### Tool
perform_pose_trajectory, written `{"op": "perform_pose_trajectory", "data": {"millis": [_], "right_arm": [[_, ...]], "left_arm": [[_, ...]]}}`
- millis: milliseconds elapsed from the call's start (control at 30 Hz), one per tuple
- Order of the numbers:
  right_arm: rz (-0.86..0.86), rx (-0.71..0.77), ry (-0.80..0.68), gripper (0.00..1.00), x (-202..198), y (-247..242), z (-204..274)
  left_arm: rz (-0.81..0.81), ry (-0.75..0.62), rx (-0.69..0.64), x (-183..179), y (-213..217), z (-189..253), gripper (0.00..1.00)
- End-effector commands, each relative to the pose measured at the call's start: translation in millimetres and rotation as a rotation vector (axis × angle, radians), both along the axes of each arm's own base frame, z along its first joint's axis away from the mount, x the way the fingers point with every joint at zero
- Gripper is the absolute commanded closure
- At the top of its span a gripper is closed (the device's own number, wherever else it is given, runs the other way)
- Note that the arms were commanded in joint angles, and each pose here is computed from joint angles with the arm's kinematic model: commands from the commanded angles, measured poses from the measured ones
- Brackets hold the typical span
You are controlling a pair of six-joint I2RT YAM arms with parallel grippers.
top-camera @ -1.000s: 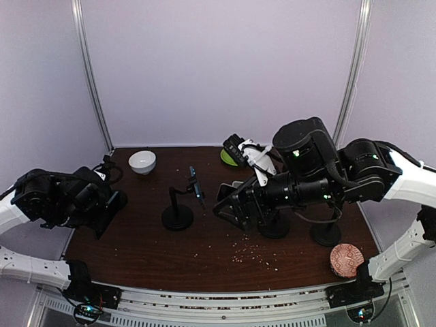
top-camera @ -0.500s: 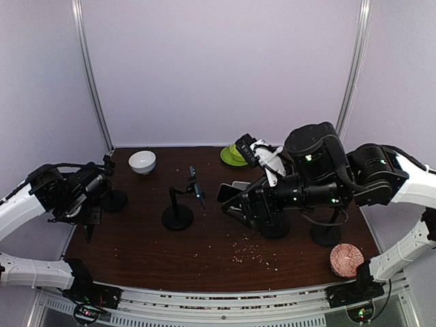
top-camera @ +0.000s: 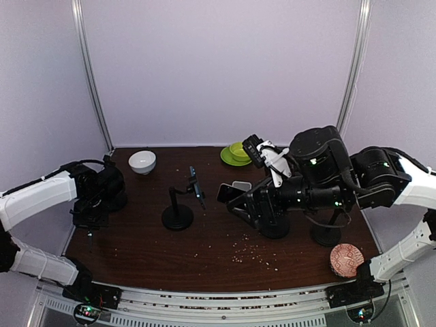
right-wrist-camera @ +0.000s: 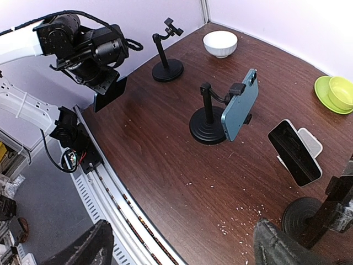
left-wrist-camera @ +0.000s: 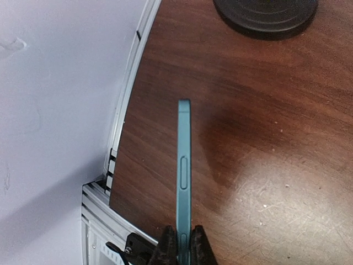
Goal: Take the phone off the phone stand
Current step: Place the phone at the corner of the board.
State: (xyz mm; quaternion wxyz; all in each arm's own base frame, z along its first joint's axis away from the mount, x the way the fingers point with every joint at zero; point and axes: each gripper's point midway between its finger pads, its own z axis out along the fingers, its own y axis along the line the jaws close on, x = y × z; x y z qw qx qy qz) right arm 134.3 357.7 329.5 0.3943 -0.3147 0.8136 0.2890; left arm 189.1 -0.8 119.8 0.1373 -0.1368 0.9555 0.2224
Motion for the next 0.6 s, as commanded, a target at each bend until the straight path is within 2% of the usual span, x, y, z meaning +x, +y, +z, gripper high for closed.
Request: {"op": "perform_pose_trajectory", "data": {"millis": [0, 567], "right_arm": [[-0.052, 0.03, -0.01, 0.12, 5.0, -13.8, 6.1], [-0.079, 0.02, -0.004, 0.12, 5.8, -27.1, 0.6]], "left_arm": [[0.106, -0.01, 0.007, 2.5, 7.6, -16.0, 1.0], [0.137, 0.1, -0.005, 17.9, -5.0, -67.0, 1.0]]}}
